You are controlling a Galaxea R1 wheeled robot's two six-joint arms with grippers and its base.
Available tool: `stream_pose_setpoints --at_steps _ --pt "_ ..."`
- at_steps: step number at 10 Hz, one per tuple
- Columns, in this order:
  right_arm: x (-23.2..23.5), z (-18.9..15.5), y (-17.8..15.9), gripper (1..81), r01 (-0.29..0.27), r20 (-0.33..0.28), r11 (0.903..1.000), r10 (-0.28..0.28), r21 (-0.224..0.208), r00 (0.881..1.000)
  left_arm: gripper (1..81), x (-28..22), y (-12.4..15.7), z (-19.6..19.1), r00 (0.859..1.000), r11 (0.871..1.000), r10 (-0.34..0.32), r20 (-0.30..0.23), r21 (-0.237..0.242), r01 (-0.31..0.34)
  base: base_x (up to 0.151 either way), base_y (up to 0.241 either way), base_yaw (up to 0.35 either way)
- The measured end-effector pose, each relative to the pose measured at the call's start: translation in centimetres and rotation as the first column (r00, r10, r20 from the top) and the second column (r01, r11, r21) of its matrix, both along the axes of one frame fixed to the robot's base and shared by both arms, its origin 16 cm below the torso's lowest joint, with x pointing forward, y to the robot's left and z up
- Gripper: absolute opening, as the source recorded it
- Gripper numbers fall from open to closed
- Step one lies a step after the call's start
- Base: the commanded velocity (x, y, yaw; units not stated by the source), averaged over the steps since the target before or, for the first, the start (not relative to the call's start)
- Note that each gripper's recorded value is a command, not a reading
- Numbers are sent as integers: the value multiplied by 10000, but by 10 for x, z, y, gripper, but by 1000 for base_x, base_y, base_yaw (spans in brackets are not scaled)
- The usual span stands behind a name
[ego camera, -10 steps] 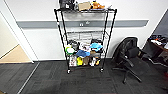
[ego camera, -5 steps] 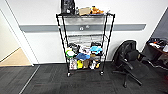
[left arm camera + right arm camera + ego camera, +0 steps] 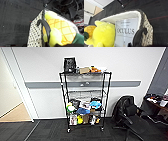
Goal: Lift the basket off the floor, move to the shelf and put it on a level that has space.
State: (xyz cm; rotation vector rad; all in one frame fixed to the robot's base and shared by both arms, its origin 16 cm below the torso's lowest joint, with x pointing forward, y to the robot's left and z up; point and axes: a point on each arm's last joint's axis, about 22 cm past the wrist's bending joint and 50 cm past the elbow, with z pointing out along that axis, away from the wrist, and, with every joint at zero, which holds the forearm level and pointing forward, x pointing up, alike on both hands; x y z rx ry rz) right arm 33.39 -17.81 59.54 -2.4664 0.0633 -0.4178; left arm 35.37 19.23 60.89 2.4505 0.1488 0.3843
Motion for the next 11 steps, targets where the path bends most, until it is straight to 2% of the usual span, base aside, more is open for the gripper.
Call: stream_pose_setpoints --at_steps 5,8,11 --pt "-14 -8 2 10 -1 -159 10000 0 -31 9999 10 -3 -5 2 9999 9999 -113 61 -13 113 0 0 0" --pt "-31 -16 4 10 -25 -345 10000 23 -44 9994 10 -15 -4 -2 9998 9998 -181 -83 7 181 82 0 0" --pt "-23 -12 7 10 25 -174 10000 -26 -14 9998 10 -6 -4 2 9999 10000 -93 124 -5 93 98 0 0"
